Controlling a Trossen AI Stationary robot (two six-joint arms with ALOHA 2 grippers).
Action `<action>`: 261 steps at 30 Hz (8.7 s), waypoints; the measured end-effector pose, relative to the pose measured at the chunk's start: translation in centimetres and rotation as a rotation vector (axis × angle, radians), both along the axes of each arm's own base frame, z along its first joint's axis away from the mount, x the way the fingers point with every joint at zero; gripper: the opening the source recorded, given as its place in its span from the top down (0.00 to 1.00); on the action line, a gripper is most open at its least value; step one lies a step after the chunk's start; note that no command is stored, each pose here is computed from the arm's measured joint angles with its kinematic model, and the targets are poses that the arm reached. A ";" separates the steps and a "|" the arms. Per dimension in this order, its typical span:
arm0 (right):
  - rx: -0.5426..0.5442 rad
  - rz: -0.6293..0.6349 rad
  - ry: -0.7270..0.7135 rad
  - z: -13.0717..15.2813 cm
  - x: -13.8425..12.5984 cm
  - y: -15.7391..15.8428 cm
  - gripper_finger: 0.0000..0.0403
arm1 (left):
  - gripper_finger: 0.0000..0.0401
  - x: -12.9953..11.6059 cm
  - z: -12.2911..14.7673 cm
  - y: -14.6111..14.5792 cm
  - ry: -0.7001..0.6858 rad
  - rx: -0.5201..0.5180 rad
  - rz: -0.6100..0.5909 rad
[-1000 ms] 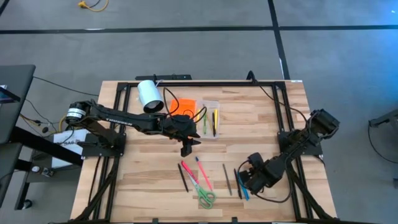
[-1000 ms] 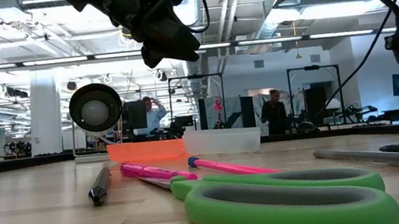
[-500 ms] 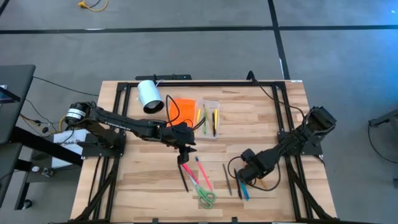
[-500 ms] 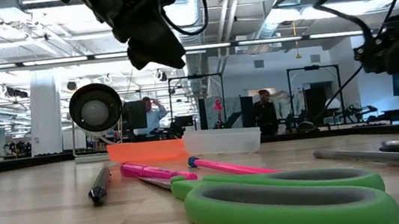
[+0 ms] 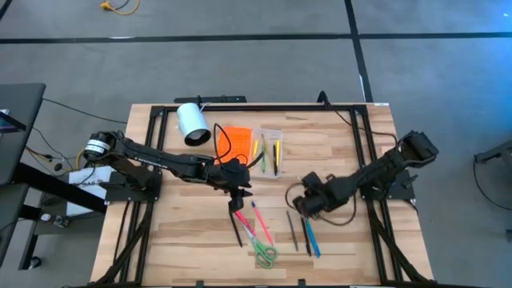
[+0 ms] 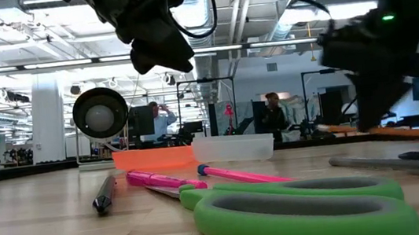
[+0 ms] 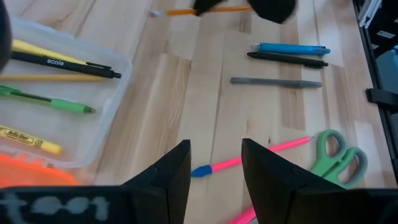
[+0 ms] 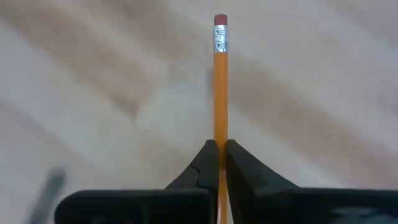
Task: Pick & place school supplies into a supply box
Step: Put the orange pencil into the orange supply box, then put the left black pen into the orange supply box
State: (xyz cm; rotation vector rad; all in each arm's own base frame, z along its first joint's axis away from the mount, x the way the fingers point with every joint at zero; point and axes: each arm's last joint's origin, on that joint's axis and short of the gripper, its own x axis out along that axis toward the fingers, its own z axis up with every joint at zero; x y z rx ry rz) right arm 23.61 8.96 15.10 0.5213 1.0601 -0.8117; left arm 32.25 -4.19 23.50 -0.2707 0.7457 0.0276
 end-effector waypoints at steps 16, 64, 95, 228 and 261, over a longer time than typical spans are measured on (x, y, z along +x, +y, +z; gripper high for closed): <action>0.000 0.066 -0.156 3.3 1.1 -3.1 1.00 | 0.68 -0.6 -0.4 -1.4 0.055 0.022 0.009; 0.113 0.011 -0.698 3.2 10.0 -17.6 1.00 | 0.68 -3.2 -1.0 -6.4 0.077 0.188 0.240; 0.072 -0.040 -0.640 2.4 9.6 -19.7 0.85 | 0.68 -3.7 -1.1 -6.9 0.072 0.182 0.311; -0.154 0.986 -0.594 11.3 -5.0 -4.5 0.82 | 0.49 -0.4 -10.4 -12.5 0.616 -0.330 0.832; -0.128 0.968 -0.568 11.0 -5.2 -4.6 0.82 | 0.75 -1.4 -10.6 -12.4 0.782 -0.218 0.585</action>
